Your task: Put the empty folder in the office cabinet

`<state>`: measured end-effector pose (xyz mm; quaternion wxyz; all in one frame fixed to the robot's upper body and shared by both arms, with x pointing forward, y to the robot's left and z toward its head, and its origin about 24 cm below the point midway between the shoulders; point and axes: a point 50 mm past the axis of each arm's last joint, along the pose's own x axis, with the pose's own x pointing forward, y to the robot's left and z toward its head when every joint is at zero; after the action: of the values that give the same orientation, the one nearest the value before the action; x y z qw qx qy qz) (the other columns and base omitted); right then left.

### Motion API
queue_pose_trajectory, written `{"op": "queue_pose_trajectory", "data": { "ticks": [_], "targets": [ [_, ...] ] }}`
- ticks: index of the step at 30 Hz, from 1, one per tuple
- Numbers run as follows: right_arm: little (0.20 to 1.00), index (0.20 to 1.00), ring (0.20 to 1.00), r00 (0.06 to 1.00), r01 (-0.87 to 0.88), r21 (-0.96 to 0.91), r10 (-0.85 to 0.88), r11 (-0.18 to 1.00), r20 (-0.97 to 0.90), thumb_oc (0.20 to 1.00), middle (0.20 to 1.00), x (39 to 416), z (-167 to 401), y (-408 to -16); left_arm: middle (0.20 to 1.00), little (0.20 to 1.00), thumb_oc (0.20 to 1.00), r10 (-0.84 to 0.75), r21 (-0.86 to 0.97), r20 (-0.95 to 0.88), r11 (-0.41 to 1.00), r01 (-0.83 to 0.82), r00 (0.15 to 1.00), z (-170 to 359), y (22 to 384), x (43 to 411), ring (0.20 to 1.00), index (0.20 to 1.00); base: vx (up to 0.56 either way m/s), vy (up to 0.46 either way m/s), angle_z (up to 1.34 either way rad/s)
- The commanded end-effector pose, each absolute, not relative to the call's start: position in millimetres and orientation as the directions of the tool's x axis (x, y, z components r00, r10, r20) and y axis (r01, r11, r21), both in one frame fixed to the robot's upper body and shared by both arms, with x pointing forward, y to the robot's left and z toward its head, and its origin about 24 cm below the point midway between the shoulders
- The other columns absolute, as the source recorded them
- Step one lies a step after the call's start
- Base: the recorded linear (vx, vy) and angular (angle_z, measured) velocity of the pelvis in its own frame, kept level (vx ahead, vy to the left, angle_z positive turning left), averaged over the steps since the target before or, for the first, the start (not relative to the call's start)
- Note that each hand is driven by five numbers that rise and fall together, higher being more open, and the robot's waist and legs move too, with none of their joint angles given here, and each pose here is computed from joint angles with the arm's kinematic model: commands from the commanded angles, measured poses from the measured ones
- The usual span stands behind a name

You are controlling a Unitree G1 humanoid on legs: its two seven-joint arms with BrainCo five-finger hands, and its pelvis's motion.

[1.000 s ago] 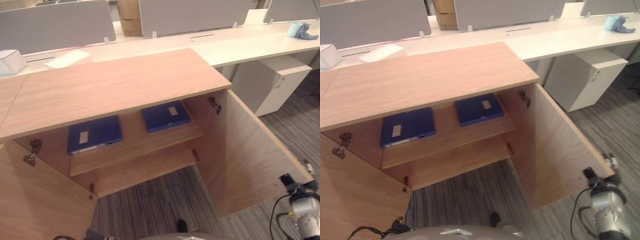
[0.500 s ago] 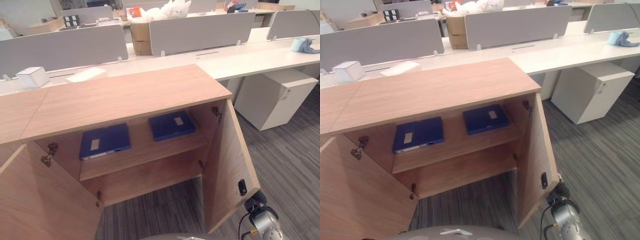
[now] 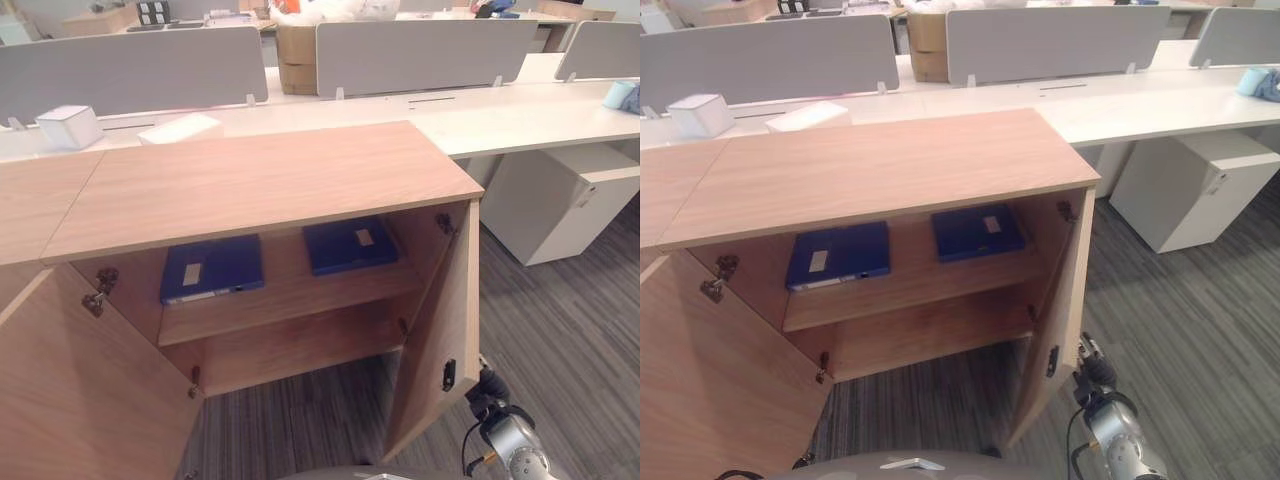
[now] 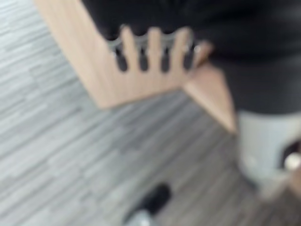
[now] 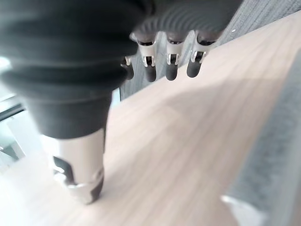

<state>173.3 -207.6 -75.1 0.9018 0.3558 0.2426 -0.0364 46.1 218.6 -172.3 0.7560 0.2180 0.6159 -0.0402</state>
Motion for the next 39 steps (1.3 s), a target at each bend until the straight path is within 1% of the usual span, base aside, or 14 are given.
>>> {"op": "queue_pose_trajectory", "data": {
  "ticks": [1, 4, 7, 11, 15, 19, 21, 22, 23, 25, 28, 31, 35, 39],
  "targets": [
    [1.000, 1.000, 1.000, 0.860, -0.193, 0.663, 0.450, 0.723, -0.240, 1.000, 1.000, 199, -35, -160, 1.000, 1.000, 1.000, 0.278, 0.360, -0.922, 0.873, 0.329, 0.270, -165, 245, 63, 1.000, 1.000, 0.00, 0.000, 0.00],
    [1.000, 1.000, 1.000, 0.659, -0.480, 0.671, 0.737, 0.565, -0.149, 1.000, 1.000, 180, -16, -121, 1.000, 1.000, 1.000, 0.278, 0.365, -0.919, 0.869, 0.333, 0.281, -163, 251, 61, 1.000, 1.000, -0.01, -0.027, 0.02],
    [1.000, 1.000, 1.000, 0.594, -0.548, 0.673, 0.798, 0.496, -0.105, 1.000, 1.000, 177, -9, -108, 1.000, 1.000, 1.000, 0.286, 0.372, -0.915, 0.871, 0.321, 0.284, -162, 255, 59, 1.000, 1.000, -0.02, -0.035, 0.07],
    [1.000, 1.000, 1.000, 0.603, -0.536, 0.692, 0.793, 0.483, -0.086, 1.000, 1.000, 178, -8, -107, 1.000, 1.000, 1.000, 0.298, 0.378, -0.913, 0.876, 0.301, 0.279, -161, 259, 56, 1.000, 1.000, -0.01, -0.030, 0.12],
    [1.000, 1.000, 1.000, 0.689, -0.475, 0.676, 0.716, 0.564, -0.112, 1.000, 1.000, 187, -15, -122, 1.000, 1.000, 1.000, 0.301, 0.381, -0.911, 0.875, 0.299, 0.282, -161, 258, 58, 1.000, 1.000, -0.01, -0.023, 0.11],
    [1.000, 1.000, 1.000, 0.789, -0.234, 0.506, 0.467, 0.830, -0.400, 1.000, 1.000, 186, -62, -163, 1.000, 1.000, 1.000, 0.290, 0.375, -0.912, 0.876, 0.305, 0.289, -164, 246, 65, 1.000, 1.000, 0.00, -0.035, 0.08],
    [1.000, 1.000, 1.000, 0.777, -0.180, 0.486, 0.427, 0.855, -0.463, 1.000, 1.000, 181, -75, -166, 1.000, 1.000, 1.000, 0.288, 0.372, -0.913, 0.879, 0.298, 0.290, -164, 244, 66, 1.000, 1.000, 0.01, -0.043, 0.09],
    [1.000, 1.000, 1.000, 0.727, -0.028, 0.431, 0.314, 0.902, -0.611, 1.000, 1.000, 167, -104, -177, 1.000, 1.000, 1.000, 0.304, 0.377, -0.908, 0.892, 0.247, 0.288, -164, 245, 68, 1.000, 1.000, 0.00, -0.056, 0.06],
    [1.000, 1.000, 1.000, 0.727, -0.028, 0.432, 0.315, 0.902, -0.610, 1.000, 1.000, 167, -104, -177, 1.000, 1.000, 1.000, 0.305, 0.378, -0.908, 0.892, 0.247, 0.288, -164, 245, 69, 1.000, 1.000, 0.00, -0.076, 0.12],
    [1.000, 1.000, 1.000, 0.582, 0.192, 0.328, 0.162, 0.925, -0.797, 1.000, 1.000, 139, -139, -189, 1.000, 1.000, 1.000, 0.354, 0.397, -0.898, 0.908, 0.133, 0.259, -162, 253, 67, 1.000, 1.000, 0.01, -0.068, 0.15],
    [1.000, 1.000, 1.000, 0.535, 0.227, 0.287, 0.127, 0.931, -0.835, 1.000, 1.000, 132, -146, -192, 1.000, 1.000, 1.000, 0.369, 0.402, -0.896, 0.910, 0.101, 0.246, -162, 256, 66, 1.000, 1.000, 0.01, -0.028, 0.16],
    [1.000, 1.000, 1.000, 0.314, 0.421, 0.097, -0.044, 0.902, -0.948, 1.000, 1.000, 93, -164, -222, 1.000, 1.000, 1.000, 0.507, 0.475, -0.860, 0.839, -0.266, 0.064, -153, 295, 19, 1.000, 1.000, 0.01, -0.033, 0.15],
    [1.000, 1.000, 1.000, 0.221, 0.519, 0.036, -0.094, 0.854, -0.971, 1.000, 1.000, 71, -167, -232, 1.000, 1.000, 1.000, 0.638, 0.548, -0.770, 0.672, -0.498, 0.014, -134, 336, 9, 1.000, 1.000, 0.02, -0.014, 0.37],
    [1.000, 1.000, 1.000, 0.180, 0.560, -0.003, -0.125, 0.829, -0.976, 1.000, 1.000, 59, -168, -239, 1.000, 1.000, 1.000, 0.727, 0.580, -0.686, 0.568, -0.584, 0.024, -115, 365, 14, 1.000, 1.000, 0.02, -0.009, 0.22]
  ]
}}
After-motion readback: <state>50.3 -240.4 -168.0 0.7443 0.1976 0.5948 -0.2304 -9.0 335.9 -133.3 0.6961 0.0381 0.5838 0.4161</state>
